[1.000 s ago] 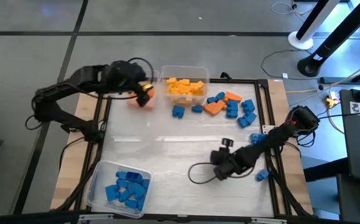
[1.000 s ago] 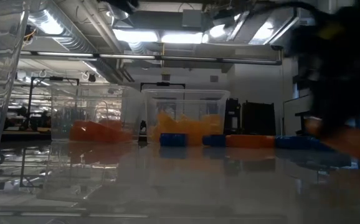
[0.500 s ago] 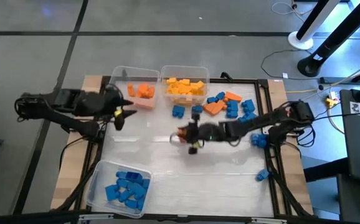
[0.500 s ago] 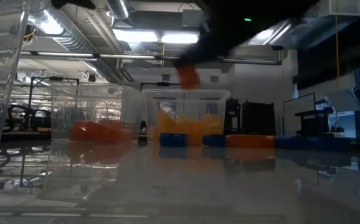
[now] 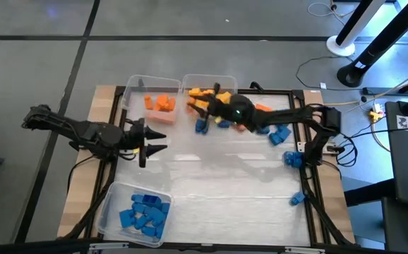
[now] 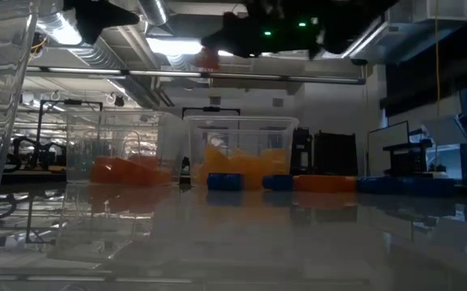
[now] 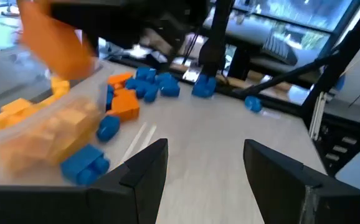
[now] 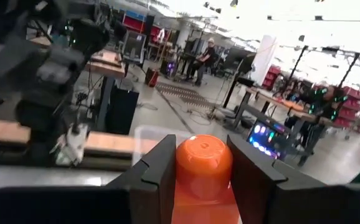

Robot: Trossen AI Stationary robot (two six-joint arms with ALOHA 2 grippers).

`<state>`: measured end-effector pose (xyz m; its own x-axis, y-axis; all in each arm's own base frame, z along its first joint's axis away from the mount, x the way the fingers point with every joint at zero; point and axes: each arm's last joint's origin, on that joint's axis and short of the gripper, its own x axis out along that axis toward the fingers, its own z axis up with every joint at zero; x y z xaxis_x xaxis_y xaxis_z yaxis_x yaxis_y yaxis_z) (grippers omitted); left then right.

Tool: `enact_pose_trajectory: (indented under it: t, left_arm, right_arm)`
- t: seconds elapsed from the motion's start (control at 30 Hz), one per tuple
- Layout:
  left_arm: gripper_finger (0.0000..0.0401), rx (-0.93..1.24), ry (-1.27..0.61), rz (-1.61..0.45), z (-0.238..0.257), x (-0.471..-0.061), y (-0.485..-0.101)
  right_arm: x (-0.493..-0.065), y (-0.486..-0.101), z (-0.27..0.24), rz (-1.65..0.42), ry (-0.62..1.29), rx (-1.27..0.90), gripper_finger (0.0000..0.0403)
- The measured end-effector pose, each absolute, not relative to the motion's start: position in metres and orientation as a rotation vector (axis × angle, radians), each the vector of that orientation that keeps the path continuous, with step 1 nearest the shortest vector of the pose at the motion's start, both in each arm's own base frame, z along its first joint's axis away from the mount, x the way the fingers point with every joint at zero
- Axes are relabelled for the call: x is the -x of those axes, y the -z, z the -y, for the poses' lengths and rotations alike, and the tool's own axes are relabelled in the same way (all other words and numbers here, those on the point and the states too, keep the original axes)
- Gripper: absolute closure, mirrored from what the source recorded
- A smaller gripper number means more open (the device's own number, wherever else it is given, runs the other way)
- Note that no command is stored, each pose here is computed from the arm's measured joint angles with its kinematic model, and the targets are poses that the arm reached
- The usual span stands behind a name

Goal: Sort blocks
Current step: Put the orange game piece into the top left transparent bin

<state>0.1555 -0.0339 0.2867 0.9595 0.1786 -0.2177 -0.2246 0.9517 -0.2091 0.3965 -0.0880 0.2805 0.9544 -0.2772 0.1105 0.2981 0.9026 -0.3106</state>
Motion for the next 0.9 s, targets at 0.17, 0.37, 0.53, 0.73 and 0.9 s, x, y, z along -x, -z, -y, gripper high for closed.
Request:
enact_pose_trajectory:
  t: [0.17, 0.37, 0.53, 0.73, 0.9]
  left_arm:
    - [0.0203, 0.246, -0.196, -0.169, 0.037, -0.163, -0.276]
    - [0.0203, 0.283, -0.161, -0.208, 0.047, -0.167, -0.268]
    - [0.0203, 0.256, -0.111, -0.206, 0.056, -0.167, -0.268]
    - [0.0203, 0.251, -0.070, -0.211, 0.063, -0.165, -0.268]
    - [0.0203, 0.239, -0.049, -0.214, 0.066, -0.163, -0.268]
  right_arm:
    - [-0.437, -0.289, 0.115, 0.042, 0.319, 0.419, 0.0279]
    - [-0.476, -0.288, 0.140, 0.021, 0.346, 0.444, 0.0279]
    - [-0.501, -0.272, 0.148, 0.016, 0.350, 0.450, 0.0278]
    - [-0.510, -0.252, 0.151, -0.046, 0.384, 0.448, 0.0278]
    - [-0.510, -0.250, 0.152, -0.058, 0.387, 0.447, 0.0262]
